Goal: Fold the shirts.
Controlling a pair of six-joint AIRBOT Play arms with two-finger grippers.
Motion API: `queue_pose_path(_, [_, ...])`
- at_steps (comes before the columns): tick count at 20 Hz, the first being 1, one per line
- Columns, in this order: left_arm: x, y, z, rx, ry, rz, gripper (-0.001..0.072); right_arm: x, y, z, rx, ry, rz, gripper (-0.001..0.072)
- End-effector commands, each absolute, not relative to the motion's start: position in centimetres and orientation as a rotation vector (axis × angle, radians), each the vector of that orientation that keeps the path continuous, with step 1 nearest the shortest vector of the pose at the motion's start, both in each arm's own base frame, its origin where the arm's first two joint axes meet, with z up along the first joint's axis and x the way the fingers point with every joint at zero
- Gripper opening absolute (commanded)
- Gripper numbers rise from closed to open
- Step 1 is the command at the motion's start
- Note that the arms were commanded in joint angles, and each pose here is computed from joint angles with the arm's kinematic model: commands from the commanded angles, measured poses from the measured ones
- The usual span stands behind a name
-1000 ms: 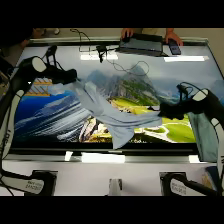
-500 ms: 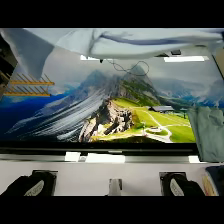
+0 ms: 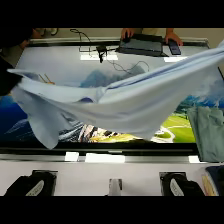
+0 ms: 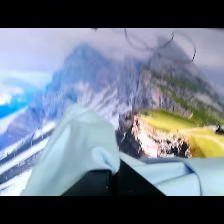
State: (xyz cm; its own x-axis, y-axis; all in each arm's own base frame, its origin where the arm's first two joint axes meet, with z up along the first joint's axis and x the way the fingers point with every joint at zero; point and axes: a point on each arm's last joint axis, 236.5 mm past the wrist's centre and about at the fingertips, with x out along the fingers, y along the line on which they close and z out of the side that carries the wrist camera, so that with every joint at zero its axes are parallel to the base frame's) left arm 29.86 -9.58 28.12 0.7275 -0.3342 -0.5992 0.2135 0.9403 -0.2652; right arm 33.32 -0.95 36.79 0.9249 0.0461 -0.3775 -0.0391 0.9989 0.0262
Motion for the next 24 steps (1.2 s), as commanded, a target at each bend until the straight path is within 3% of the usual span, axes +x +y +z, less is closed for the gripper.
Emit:
queue_pose_path(1, [28.4, -11.8, 16.4, -0.274, 0.995, -0.349, 0.003, 36.9, -1.6, 27.3, 0.08, 0.661, 0.048, 0.0026])
queue_pose_path(4, [29.2, -13.1, 8.5, -0.417, 1.048, -0.328, 0.003, 42.0, -2.1, 17.5, 0.173, 0.807, 0.042, 0.0026])
queue_pose_path(7, [32.3, -12.4, 4.9, -0.493, 0.966, -0.25, 0.003, 46.8, -1.6, 10.3, 0.407, 0.869, 0.004, 0.0026])
queue_pose_path(13, [41.2, -11.4, 6.1, -0.553, 0.778, -0.172, 0.003, 52.3, -0.2, 5.1, 0.737, 0.833, -0.02, 0.0026])
queue_pose_path(17, [42.5, -11.7, 0.1, -0.554, 0.92, -0.13, 0.0035, 51.8, 0.4, 2.7, 0.772, 0.911, -0.022, 0.0029])
queue_pose_path(18, [41.9, -12.0, -1.8, -0.577, 0.987, -0.116, 0.0154, 51.3, 0.7, 2.2, 0.761, 0.94, -0.013, 0.01])
queue_pose_path(19, [41.2, -12.2, -3.1, -0.596, 1.045, -0.106, 0.0467, 50.7, 0.8, 2.0, 0.719, 0.966, 0.006, 0.0275])
queue_pose_path(20, [40.3, -12.2, -3.8, -0.584, 1.094, -0.113, 0.0688, 50.0, 0.7, 1.8, 0.657, 0.993, 0.022, 0.0407])
queue_pose_path(22, [38.8, -10.6, -3.8, -0.514, 1.18, -0.133, 0.0549, 47.6, -0.9, 1.1, 0.49, 1.076, -0.001, 0.0428])
queue_pose_path(24, [37.3, -7.0, -3.6, -0.459, 1.278, -0.086, 0.0511, 44.2, -3.6, -0.1, 0.312, 1.207, -0.063, 0.0428])
